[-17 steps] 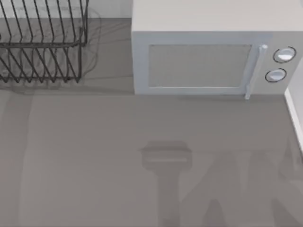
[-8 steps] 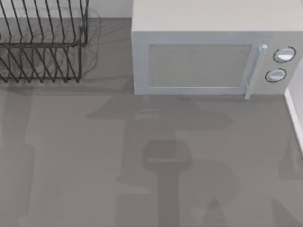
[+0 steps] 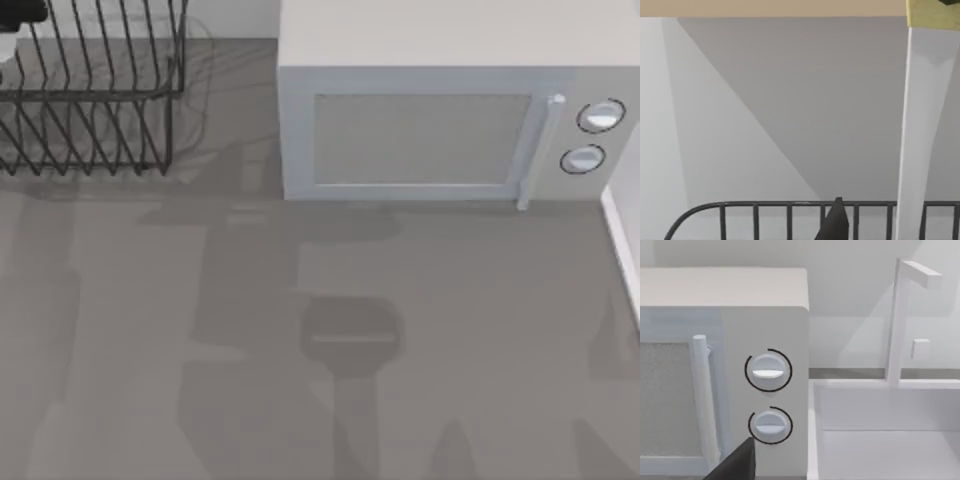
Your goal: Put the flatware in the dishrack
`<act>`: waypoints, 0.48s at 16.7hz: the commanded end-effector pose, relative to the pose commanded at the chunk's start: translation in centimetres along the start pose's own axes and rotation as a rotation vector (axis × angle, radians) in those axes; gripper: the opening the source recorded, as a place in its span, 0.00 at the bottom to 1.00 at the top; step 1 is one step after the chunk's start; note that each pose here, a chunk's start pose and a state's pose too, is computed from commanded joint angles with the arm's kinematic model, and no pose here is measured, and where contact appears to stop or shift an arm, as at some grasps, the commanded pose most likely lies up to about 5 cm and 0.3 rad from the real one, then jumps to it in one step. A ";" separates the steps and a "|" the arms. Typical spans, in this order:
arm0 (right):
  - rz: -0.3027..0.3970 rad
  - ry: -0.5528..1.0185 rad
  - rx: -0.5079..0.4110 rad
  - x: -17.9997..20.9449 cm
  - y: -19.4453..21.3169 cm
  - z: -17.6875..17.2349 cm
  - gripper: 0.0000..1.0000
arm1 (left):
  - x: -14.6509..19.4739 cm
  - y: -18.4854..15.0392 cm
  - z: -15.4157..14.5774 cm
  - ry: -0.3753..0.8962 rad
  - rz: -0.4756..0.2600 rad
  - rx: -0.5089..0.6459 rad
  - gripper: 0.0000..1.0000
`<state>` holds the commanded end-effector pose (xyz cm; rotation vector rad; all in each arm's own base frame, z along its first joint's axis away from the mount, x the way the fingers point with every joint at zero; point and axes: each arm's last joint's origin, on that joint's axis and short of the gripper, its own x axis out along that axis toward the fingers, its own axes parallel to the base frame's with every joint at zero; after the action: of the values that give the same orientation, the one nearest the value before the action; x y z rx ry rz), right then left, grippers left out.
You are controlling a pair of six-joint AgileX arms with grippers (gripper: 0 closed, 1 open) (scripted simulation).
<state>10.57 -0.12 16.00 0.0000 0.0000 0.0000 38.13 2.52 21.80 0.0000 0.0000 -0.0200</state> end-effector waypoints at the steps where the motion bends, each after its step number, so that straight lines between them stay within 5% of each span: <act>1: 0.000 0.000 0.000 0.0 0.0 0.0 1.00 | 0.0 0.0 0.0 0.000 0.000 0.000 0.00; 3: 0.000 0.000 0.000 0.0 0.0 0.0 1.00 | 0.0 0.0 0.0 0.000 0.000 0.000 0.00; 8: 0.000 0.000 0.000 0.0 0.0 0.0 1.00 | 0.0 0.0 0.0 0.000 0.000 0.000 0.38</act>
<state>10.57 -0.12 16.00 0.0000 0.0000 0.0000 38.13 2.52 21.80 0.0000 0.0000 -0.0200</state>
